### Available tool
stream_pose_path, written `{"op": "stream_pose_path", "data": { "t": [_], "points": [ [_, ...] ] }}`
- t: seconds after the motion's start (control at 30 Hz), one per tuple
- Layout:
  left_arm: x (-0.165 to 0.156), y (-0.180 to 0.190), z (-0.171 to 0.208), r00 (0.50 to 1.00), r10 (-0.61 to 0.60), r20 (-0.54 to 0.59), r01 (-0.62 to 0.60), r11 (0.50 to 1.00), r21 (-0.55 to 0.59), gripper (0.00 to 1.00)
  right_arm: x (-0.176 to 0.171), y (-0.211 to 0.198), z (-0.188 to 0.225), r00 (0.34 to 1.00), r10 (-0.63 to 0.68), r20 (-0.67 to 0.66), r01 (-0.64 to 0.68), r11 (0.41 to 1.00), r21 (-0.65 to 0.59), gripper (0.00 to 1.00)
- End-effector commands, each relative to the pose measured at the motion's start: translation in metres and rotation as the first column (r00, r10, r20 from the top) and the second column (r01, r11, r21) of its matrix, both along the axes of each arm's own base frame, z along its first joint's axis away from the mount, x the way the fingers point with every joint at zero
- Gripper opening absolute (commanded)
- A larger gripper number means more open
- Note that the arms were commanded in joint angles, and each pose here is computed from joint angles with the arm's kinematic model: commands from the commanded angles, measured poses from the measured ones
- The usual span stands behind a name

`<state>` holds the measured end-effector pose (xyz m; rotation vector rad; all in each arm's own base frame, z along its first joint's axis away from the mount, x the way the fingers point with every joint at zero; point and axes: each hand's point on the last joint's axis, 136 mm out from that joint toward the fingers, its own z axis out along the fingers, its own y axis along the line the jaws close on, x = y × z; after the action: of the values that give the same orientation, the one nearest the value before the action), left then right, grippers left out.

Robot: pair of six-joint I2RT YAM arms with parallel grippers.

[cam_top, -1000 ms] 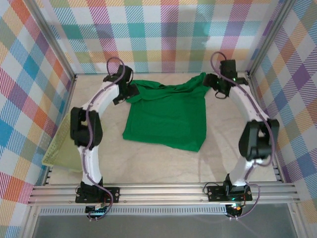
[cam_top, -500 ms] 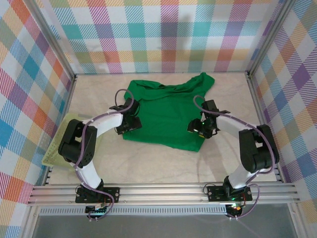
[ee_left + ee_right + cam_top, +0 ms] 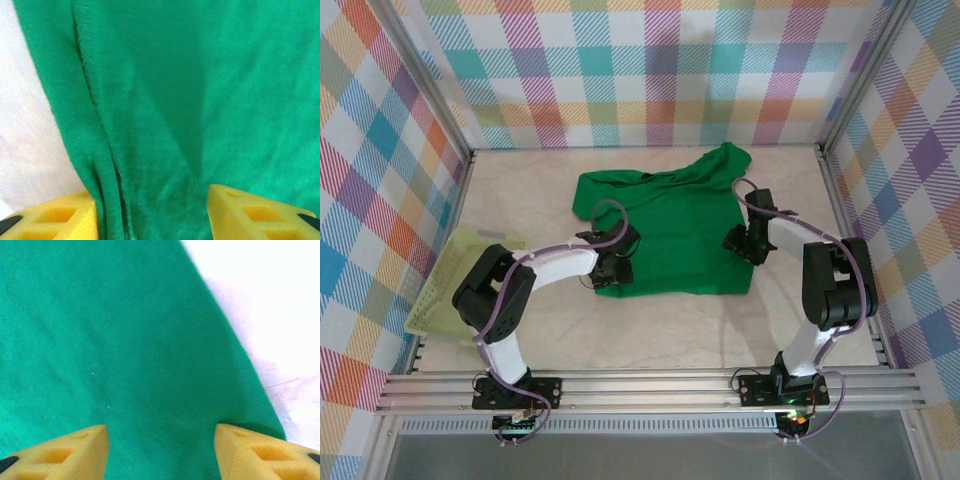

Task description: Fold the inside-out t-shirt

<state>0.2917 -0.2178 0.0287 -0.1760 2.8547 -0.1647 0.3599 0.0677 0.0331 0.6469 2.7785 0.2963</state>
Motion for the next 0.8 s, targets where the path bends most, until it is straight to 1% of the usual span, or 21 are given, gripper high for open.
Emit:
{"op": "stream_pose_path", "data": {
  "t": [0.0,0.03,0.07,0.13,0.27,0.33,0.43,0.5,0.6,0.7,0.77],
  "points": [
    [-0.008,0.01,0.031,0.997,0.03,0.07,-0.029,0.999,-0.023,0.6,-0.006,-0.006,0.028,0.998,0.023,0.054,-0.02,0.998,-0.052,0.63],
    [-0.009,0.018,0.037,0.994,0.037,0.099,-0.036,0.999,-0.01,0.65,-0.012,-0.007,0.032,0.998,0.027,0.063,-0.024,0.998,-0.052,0.64],
    [-0.01,0.022,0.041,0.992,0.04,0.118,-0.04,0.999,-0.005,0.67,-0.017,-0.007,0.036,0.997,0.031,0.068,-0.027,0.998,-0.051,0.65],
    [-0.015,0.025,0.042,0.991,0.014,0.13,-0.012,1.0,-0.011,0.74,-0.034,-0.009,0.037,0.998,0.034,0.058,-0.031,0.998,-0.049,0.66],
    [-0.027,0.027,0.025,0.996,-0.031,0.081,0.031,1.0,0.0,0.81,-0.061,-0.013,0.032,0.999,0.035,0.036,-0.033,0.998,-0.05,0.7],
    [-0.032,0.023,0.014,0.997,-0.052,0.063,0.053,0.998,-0.024,0.86,-0.07,-0.016,0.026,0.999,0.029,0.02,-0.028,0.998,-0.06,0.73],
    [-0.031,0.012,0.0,0.997,-0.074,0.033,0.075,0.996,-0.047,0.86,-0.075,-0.019,0.013,1.0,0.021,-0.013,-0.022,0.997,-0.07,0.75],
    [-0.028,0.007,-0.008,0.997,-0.076,0.023,0.077,0.995,-0.057,0.82,-0.073,-0.015,0.006,0.999,0.026,-0.031,-0.027,0.998,-0.052,0.75],
    [-0.025,0.001,-0.016,0.997,-0.076,0.011,0.077,0.995,-0.067,0.7,-0.068,-0.009,-0.002,0.998,0.029,-0.051,-0.031,0.999,-0.023,0.71],
    [-0.023,-0.001,-0.017,0.997,-0.073,0.01,0.074,0.995,-0.071,0.53,-0.066,-0.002,-0.005,0.997,0.045,-0.062,-0.045,0.999,0.005,0.59],
    [-0.024,0.0,-0.014,0.997,-0.074,0.014,0.075,0.994,-0.075,0.41,-0.067,-0.002,-0.004,0.997,0.048,-0.057,-0.048,0.999,0.005,0.44]
  ]
}}
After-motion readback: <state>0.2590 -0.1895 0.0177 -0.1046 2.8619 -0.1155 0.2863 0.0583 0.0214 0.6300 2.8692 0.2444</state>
